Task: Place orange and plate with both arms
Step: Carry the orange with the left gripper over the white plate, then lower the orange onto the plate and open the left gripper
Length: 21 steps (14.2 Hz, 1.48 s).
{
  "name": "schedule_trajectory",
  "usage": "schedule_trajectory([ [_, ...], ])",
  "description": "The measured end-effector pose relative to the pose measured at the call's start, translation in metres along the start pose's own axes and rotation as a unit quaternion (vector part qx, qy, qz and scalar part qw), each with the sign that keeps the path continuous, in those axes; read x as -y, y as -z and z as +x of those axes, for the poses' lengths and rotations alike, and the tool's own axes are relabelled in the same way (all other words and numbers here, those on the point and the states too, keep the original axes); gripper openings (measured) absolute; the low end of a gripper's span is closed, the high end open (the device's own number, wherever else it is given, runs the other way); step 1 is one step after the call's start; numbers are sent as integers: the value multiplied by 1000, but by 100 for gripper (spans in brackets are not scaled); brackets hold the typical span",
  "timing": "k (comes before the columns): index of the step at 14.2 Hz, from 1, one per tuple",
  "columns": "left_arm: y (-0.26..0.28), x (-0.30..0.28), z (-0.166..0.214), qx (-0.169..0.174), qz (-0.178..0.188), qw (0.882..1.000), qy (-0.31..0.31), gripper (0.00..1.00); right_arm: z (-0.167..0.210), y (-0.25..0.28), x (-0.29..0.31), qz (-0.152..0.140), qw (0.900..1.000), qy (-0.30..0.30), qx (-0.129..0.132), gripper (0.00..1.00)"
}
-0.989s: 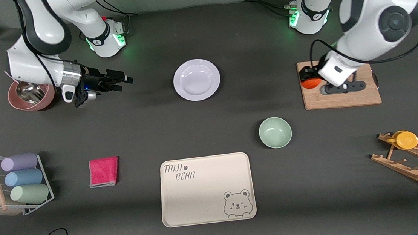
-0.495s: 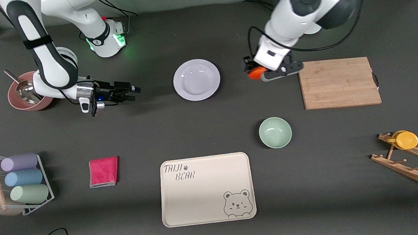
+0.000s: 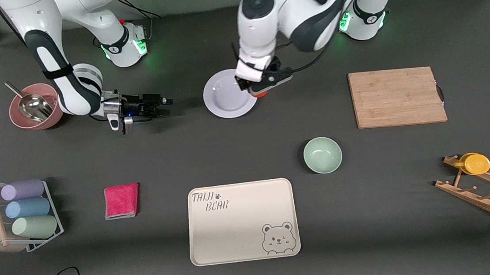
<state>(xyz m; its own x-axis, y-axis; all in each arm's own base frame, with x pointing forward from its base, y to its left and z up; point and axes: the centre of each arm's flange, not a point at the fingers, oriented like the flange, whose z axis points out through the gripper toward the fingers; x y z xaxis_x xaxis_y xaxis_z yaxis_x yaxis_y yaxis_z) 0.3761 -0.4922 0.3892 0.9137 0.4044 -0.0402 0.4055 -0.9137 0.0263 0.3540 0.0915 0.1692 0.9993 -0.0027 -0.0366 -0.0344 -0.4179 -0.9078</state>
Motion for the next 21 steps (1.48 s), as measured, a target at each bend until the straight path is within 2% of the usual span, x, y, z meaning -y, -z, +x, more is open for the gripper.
schedule_trajectory([
  [4,-67,-29,-32,-25,-4,999,43,68,-9,-9,-20,8,1000,1,1,100],
  [9,-112,-35,-70,-29,15,998,60,68,-10,-9,-23,7,1000,0,2,97],
  [10,-119,-36,-82,-30,19,998,61,68,-10,-9,-23,7,1000,0,2,93],
  [12,-134,-37,-100,-29,21,997,68,68,-10,-9,-23,7,1000,-1,2,68],
  [14,-148,-39,-105,-23,17,996,79,68,-10,-9,-24,6,1000,-2,2,49],
  [15,-154,-39,-107,-21,14,996,88,68,-10,-9,-24,6,1000,-2,2,45],
  [21,-172,-41,-108,-12,3,994,111,68,-11,-10,-27,5,1000,-5,3,46],
])
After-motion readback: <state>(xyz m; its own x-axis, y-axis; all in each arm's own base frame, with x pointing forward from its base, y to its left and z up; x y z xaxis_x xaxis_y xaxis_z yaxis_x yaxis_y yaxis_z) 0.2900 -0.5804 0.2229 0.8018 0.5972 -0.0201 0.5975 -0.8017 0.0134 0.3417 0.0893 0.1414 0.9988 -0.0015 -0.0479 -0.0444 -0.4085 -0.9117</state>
